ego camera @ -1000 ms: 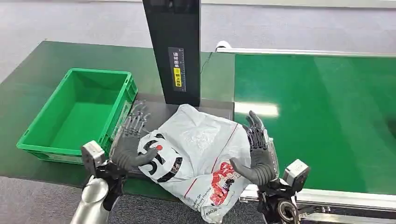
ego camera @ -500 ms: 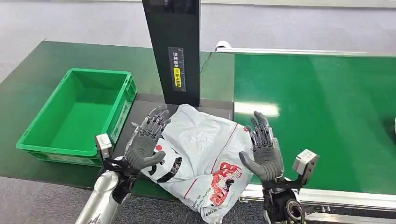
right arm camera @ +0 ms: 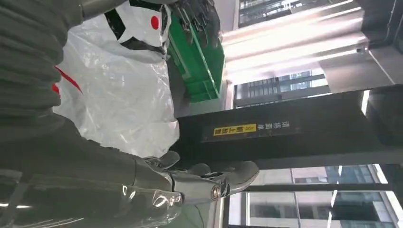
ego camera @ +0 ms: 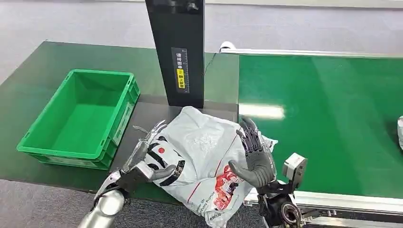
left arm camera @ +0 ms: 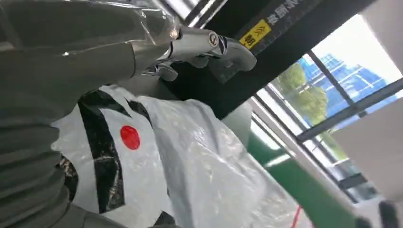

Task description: Moved the parcel from conveyor to table for the left to box.

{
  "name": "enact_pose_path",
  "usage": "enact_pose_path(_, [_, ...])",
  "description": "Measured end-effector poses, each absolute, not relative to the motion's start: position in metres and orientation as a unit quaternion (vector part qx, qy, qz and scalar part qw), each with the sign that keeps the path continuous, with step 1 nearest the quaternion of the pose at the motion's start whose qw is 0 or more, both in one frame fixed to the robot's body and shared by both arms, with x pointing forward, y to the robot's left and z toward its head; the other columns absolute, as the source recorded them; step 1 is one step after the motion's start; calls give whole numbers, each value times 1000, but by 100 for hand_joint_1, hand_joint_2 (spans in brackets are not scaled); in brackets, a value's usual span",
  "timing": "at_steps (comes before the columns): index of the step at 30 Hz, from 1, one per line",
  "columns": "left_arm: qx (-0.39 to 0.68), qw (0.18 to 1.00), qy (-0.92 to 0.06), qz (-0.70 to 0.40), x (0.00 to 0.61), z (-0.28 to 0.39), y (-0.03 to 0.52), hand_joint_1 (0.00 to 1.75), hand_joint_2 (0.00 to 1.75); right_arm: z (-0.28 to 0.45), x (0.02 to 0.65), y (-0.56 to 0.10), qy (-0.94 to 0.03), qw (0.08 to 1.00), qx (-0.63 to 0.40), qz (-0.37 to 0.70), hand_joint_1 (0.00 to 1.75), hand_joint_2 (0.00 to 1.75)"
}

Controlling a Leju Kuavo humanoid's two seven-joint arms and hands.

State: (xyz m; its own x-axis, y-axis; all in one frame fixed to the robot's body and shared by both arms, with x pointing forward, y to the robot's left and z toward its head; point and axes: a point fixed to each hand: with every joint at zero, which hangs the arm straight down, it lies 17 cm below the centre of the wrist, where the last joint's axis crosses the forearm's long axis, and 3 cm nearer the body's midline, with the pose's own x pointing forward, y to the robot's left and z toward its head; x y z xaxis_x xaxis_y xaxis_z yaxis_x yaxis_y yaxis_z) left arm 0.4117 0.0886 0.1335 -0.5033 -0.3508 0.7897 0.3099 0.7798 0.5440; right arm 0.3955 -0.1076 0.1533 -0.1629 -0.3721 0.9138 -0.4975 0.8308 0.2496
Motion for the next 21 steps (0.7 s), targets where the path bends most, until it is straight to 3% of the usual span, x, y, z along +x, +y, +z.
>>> enact_pose_path(11, [38, 494, -707, -504, 426, 87, 48, 0, 175, 157, 409, -125, -770, 574, 277, 38, 0, 175])
enact_pose_path(21, [73, 509, -619, -594, 430, 32, 39, 0, 175, 140, 404, -116, -753, 599, 268, 37, 0, 175])
